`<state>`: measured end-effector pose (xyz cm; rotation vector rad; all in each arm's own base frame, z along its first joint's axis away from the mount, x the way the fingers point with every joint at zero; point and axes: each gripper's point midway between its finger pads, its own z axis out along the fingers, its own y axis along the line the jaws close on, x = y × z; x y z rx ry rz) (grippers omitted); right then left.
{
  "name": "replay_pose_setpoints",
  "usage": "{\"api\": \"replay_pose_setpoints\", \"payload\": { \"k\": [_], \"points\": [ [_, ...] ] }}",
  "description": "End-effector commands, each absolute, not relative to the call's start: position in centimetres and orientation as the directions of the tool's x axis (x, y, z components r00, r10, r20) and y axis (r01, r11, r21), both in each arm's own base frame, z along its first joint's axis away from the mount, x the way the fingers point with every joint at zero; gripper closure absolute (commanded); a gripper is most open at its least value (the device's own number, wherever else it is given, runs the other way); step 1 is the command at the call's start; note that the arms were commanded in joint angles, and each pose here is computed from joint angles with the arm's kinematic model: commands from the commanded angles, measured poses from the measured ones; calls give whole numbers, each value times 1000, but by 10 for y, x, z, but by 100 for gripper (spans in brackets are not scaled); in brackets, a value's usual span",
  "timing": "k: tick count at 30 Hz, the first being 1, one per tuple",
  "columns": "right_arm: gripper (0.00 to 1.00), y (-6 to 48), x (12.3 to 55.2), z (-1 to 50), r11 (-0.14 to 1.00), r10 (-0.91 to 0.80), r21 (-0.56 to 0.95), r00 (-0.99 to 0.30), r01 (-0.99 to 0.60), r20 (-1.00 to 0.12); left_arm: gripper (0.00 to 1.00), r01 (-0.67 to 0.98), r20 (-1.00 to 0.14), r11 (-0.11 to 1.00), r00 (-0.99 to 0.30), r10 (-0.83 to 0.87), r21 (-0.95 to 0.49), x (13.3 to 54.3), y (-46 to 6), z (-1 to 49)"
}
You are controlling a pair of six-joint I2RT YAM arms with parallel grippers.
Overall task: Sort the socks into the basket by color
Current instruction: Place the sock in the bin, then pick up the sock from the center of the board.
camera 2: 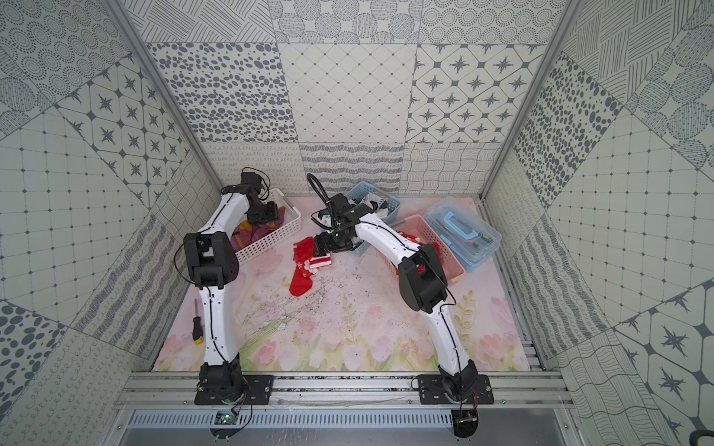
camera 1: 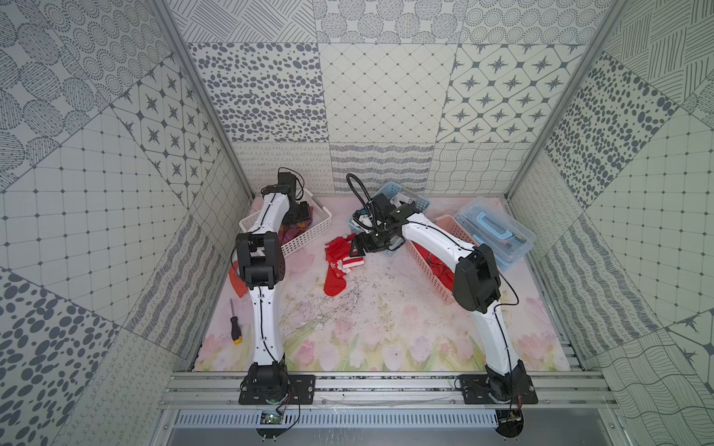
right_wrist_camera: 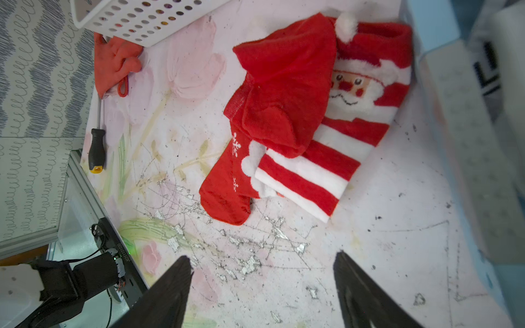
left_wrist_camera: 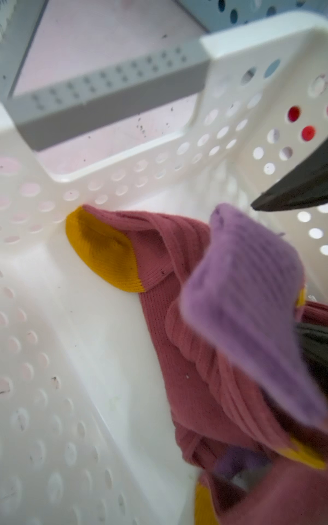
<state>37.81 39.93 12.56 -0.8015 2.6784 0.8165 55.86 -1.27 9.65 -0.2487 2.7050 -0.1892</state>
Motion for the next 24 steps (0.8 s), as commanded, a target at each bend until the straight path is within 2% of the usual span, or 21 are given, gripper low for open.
{"api": "replay_pose_setpoints", "payload": {
  "k": [1,5,13,19,21,23,24],
  "points": [
    [28,416,391,127,677,-453,410,-785,-612,-424,33,-124,-462,967,-860,-218,-224,555,-17,138],
    [34,428,404,120,677,-460,379,-765,-631,-450,28,-116,-511,962,-828,-232,-248,547,-20,167],
    [35,445,427,90,682,-486,326,-739,-655,-466,27,-98,-578,942,-768,-278,-322,514,-28,220],
    [46,452,422,68,674,-497,346,-747,-653,-441,27,-93,-581,921,-750,-315,-380,477,-38,234],
    [55,453,419,65,668,-505,353,-747,-655,-432,27,-91,-583,919,-748,-318,-384,466,-40,236],
    [72,454,419,66,663,-509,346,-739,-663,-441,27,-89,-587,919,-744,-317,-384,457,-42,239],
    [78,454,419,68,664,-510,338,-735,-667,-447,28,-90,-591,921,-742,-316,-379,452,-42,241]
  ]
}}
